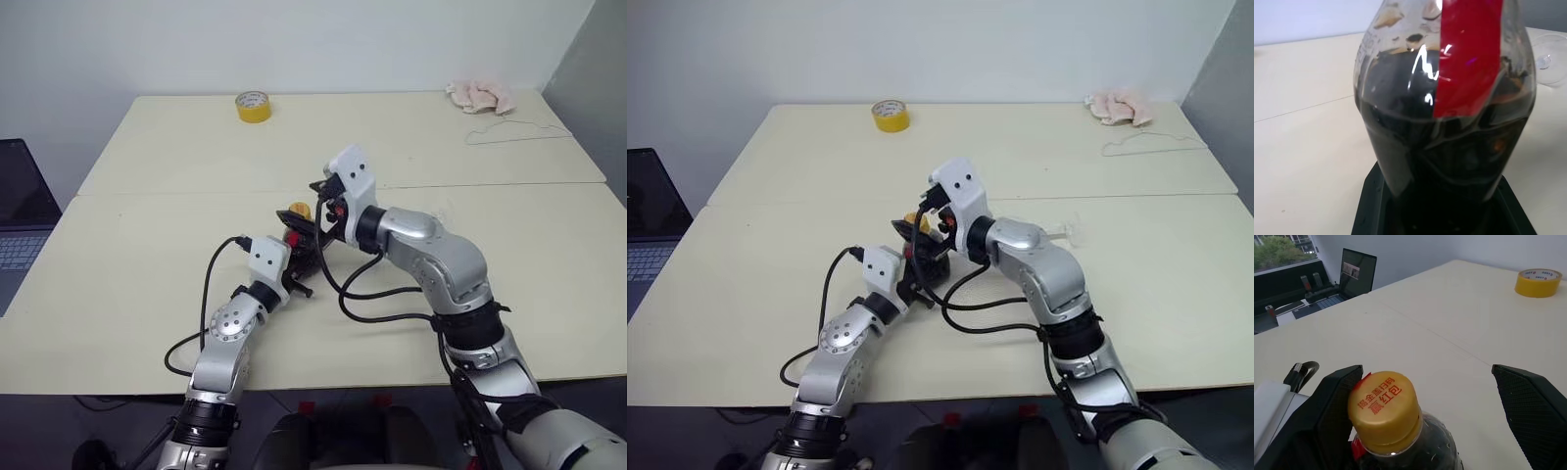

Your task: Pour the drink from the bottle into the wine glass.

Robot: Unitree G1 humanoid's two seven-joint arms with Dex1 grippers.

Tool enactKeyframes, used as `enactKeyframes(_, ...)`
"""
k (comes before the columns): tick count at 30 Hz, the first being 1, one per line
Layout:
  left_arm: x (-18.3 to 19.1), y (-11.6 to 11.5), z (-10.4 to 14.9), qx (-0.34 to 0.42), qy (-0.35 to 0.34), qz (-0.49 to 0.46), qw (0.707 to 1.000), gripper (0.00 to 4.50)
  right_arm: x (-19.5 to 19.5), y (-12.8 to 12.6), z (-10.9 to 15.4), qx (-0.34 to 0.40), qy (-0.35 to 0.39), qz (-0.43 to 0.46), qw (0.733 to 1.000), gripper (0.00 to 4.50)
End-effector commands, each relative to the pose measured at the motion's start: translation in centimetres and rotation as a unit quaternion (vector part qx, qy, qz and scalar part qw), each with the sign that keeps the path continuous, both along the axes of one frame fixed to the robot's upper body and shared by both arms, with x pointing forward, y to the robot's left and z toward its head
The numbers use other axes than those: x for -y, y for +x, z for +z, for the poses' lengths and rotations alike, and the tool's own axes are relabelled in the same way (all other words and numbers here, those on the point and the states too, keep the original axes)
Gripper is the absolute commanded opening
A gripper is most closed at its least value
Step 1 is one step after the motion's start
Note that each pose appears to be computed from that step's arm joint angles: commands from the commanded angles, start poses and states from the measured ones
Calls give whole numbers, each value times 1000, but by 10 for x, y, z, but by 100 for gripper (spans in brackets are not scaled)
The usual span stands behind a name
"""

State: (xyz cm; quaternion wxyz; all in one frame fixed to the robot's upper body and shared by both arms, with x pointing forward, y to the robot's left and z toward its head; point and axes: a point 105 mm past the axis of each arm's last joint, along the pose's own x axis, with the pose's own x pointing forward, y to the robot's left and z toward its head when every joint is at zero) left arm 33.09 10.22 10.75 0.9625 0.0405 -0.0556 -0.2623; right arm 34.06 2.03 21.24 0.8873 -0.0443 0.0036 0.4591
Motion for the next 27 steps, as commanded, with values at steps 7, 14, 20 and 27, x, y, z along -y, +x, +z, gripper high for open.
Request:
enactKeyframes(7, -1, 1, 10, 23, 0, 0, 1000, 74, 0, -15, 13, 25, 18, 26, 999, 450)
enactKeyframes(14, -1, 1, 11, 24, 0, 0, 1000, 74, 3, -15, 11, 23, 17, 24, 999, 450)
enactKeyframes(20, 0, 1, 10, 24, 1, -1, 1000, 74, 3, -18, 11, 20, 19, 31, 999, 450)
enactKeyframes(27, 0, 1, 11, 24, 1, -1, 1000, 74, -9, -20, 20, 20, 30, 43, 998, 450)
